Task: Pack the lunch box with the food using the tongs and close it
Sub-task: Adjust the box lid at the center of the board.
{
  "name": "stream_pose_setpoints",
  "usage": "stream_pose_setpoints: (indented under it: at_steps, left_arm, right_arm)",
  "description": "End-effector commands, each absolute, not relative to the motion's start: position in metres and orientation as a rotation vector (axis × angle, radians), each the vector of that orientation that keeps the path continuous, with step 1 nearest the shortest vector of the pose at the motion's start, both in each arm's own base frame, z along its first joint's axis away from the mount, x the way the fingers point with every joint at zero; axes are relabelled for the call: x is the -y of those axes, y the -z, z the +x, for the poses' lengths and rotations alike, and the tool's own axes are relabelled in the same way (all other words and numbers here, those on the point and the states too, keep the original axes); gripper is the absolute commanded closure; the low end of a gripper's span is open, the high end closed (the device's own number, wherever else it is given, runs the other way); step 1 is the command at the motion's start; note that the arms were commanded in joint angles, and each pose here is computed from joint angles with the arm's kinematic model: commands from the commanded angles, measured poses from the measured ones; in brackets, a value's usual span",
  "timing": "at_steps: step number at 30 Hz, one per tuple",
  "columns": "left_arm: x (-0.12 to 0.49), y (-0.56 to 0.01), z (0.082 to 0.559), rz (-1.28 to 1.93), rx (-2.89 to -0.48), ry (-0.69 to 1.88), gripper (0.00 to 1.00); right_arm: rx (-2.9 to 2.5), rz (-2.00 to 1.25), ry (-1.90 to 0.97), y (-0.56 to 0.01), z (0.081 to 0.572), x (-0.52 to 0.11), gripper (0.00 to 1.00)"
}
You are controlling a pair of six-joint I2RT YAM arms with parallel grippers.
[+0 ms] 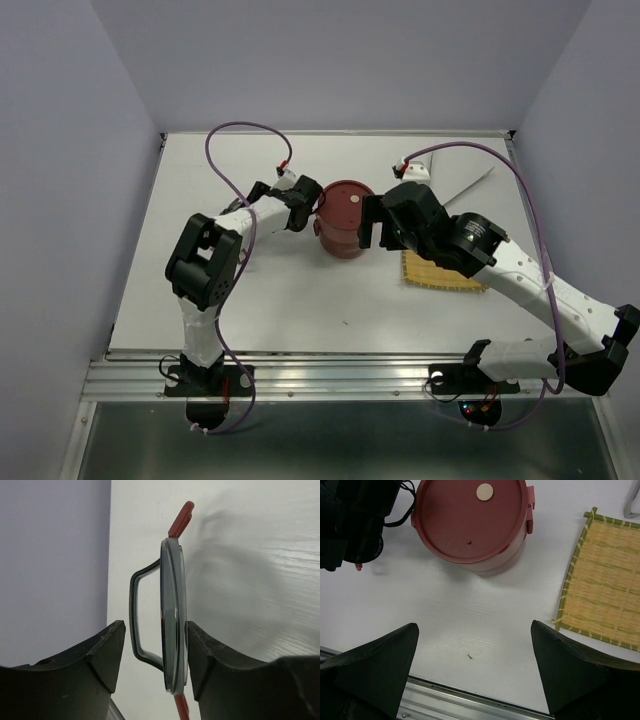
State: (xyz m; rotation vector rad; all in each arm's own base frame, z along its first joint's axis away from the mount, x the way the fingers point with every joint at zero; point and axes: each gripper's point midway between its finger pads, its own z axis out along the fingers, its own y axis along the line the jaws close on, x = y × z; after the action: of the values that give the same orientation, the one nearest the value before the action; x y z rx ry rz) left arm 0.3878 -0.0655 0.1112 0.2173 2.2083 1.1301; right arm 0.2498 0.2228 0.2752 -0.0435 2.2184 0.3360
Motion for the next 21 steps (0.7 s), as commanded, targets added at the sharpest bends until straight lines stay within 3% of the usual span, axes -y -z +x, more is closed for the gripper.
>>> stream_pose_setpoints:
  at_steps: [1,3,6,21]
  left_arm:
    - [0.083,-0.119,0.393,0.163,-2.229,-0.949,0.33]
    - [0.089,-0.117,0.394,0.175,-2.248,-0.894,0.26]
    - [0.098,-0.125,0.397,0.163,-2.254,-0.792,0.23]
    - [0.144,-0.156,0.414,0.123,-2.251,-0.331,0.22]
  right_arm:
    - [-2.189,-0.032,-0.343,-0.281,0.253,-0.223,0.00]
    - [-2.188,-0.029,-0.343,-0.281,0.253,-0.224,0.00]
    - [-2.189,-0.033,-0.340,-0.280,0.253,-0.224,0.00]
    - [-2.193,-0.047,-0.326,-0.278,0.253,-0.222,0.00]
